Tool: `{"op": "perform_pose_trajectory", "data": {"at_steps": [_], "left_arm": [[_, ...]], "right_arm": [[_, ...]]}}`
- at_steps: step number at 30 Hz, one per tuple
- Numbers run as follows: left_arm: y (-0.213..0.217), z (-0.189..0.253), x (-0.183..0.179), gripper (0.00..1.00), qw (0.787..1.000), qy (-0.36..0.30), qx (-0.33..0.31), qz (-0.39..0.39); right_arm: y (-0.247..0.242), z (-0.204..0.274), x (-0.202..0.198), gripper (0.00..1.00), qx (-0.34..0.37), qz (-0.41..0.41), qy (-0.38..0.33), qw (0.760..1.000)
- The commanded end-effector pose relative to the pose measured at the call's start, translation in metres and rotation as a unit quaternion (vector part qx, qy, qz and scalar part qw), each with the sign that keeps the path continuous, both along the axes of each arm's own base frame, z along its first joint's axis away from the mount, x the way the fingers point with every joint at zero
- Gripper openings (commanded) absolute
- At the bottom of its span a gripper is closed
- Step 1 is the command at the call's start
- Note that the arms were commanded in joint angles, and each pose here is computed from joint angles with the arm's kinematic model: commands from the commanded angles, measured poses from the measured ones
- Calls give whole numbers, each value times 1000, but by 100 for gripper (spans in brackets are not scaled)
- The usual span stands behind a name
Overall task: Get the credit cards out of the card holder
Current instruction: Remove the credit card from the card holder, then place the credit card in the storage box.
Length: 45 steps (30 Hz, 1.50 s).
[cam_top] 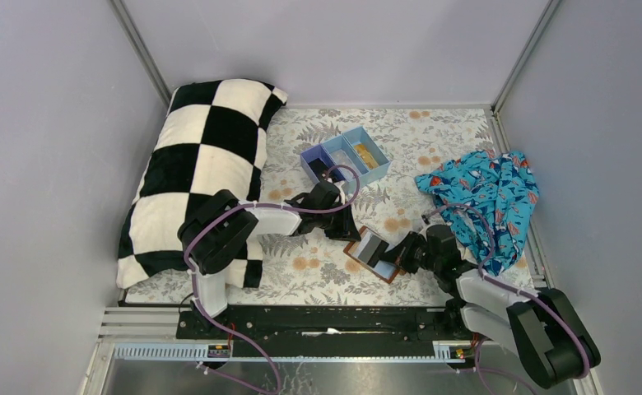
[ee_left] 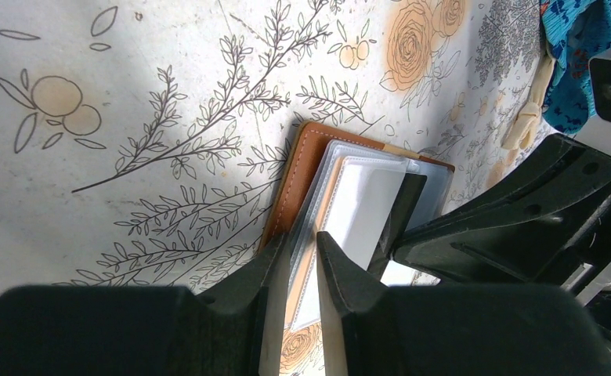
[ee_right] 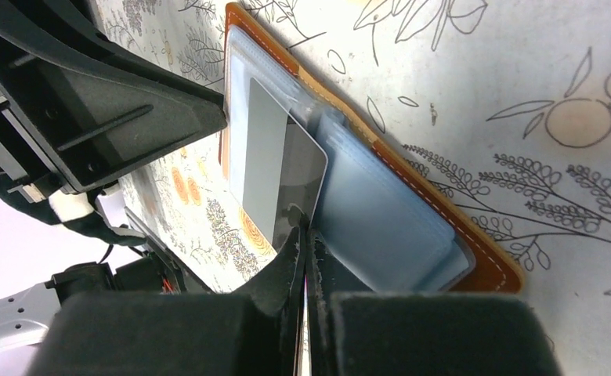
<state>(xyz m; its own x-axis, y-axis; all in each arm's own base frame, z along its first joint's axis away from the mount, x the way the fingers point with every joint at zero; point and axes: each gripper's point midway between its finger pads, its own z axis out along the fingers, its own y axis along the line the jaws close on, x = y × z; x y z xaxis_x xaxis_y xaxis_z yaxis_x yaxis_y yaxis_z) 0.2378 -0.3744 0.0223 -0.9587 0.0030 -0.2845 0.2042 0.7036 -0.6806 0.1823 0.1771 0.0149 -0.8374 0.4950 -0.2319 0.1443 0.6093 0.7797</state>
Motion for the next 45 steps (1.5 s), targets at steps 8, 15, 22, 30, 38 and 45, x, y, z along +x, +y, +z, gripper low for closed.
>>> {"op": "perform_pose_trajectory", "data": {"at_steps": [8, 15, 22, 30, 38, 45], "left_arm": [[44, -64, -22, 25, 992, 45, 115, 14], [41, -61, -21, 25, 993, 39, 107, 15], [43, -54, -18, 26, 994, 32, 101, 22], [41, -20, -11, 30, 999, 1, 36, 17], [46, 55, -10, 35, 998, -57, -33, -8], [39, 91, -33, 50, 990, -63, -105, -65]], "right_arm": [[-17, -18, -22, 0, -43, -12, 33, 998], [-23, -18, -29, 0, -55, -15, 38, 998], [-33, -9, -36, 0, -73, -31, 42, 996], [-36, 10, -35, 0, -63, -45, 13, 997], [-24, 55, -16, 0, -44, -9, -73, 996], [1, 83, 2, 0, 14, 29, -125, 992]]}}
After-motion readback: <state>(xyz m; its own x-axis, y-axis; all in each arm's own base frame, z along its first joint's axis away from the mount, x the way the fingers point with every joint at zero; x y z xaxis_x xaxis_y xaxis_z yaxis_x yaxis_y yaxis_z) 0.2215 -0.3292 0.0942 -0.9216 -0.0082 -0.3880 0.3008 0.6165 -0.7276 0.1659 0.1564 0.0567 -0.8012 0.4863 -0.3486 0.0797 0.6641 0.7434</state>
